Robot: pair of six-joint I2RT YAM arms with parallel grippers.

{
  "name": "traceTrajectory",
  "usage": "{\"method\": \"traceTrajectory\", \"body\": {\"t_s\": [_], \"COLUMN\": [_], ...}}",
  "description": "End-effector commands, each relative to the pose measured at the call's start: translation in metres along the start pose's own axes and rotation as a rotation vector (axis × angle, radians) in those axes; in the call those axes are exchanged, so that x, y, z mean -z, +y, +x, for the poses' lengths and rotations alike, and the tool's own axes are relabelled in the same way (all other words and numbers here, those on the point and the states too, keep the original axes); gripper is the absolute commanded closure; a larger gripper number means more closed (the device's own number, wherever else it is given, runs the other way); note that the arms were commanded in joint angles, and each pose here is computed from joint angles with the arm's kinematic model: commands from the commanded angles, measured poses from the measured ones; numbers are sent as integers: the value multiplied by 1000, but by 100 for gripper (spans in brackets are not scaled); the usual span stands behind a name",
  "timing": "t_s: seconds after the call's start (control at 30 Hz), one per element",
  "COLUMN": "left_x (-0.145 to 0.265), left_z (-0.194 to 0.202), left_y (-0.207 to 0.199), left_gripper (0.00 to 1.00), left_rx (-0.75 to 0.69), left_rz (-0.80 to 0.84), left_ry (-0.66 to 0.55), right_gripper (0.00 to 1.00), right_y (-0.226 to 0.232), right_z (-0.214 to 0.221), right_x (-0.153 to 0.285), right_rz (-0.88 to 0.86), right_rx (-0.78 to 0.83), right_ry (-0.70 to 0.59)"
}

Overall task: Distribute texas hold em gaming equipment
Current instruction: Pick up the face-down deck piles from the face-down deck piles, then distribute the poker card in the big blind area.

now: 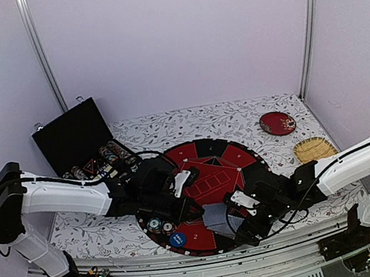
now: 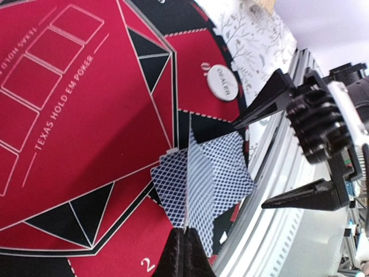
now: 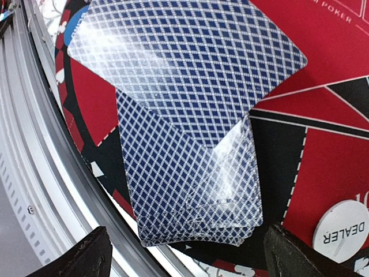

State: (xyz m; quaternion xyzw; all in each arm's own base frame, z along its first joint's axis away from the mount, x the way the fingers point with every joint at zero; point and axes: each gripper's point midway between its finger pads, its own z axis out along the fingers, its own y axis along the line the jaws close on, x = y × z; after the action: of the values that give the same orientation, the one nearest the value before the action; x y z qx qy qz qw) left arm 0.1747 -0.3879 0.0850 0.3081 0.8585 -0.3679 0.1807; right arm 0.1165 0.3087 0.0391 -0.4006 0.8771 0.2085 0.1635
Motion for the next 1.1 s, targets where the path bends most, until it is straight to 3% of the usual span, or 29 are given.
{"method": "traceTrajectory", "body": {"t_s": [0.0, 0.3, 0.47, 0.63, 1.07], "left_x": [18, 91, 141, 188, 183], "left_z": [-18, -37, -21, -18, -23], "left_y": [1, 42, 89, 127, 189], "left_gripper": [100, 100, 100, 100, 100], "left_rx": [-7, 51, 139, 211, 349], "left_rz": [3, -106, -255, -335, -258], "left_ry": [-90, -208, -183, -234, -115], "right_gripper": [6, 6, 6, 6, 6], "right_y": [-3, -5, -7, -9, -16], "right_z": [0, -2, -3, -3, -8], "right_x": [5, 8, 10, 9, 16], "right_rz": [-7, -5, -2, 2, 17], "right_rx": [-15, -20, -19, -14, -5], "right_ry": [-8, -17, -21, -22, -44]}}
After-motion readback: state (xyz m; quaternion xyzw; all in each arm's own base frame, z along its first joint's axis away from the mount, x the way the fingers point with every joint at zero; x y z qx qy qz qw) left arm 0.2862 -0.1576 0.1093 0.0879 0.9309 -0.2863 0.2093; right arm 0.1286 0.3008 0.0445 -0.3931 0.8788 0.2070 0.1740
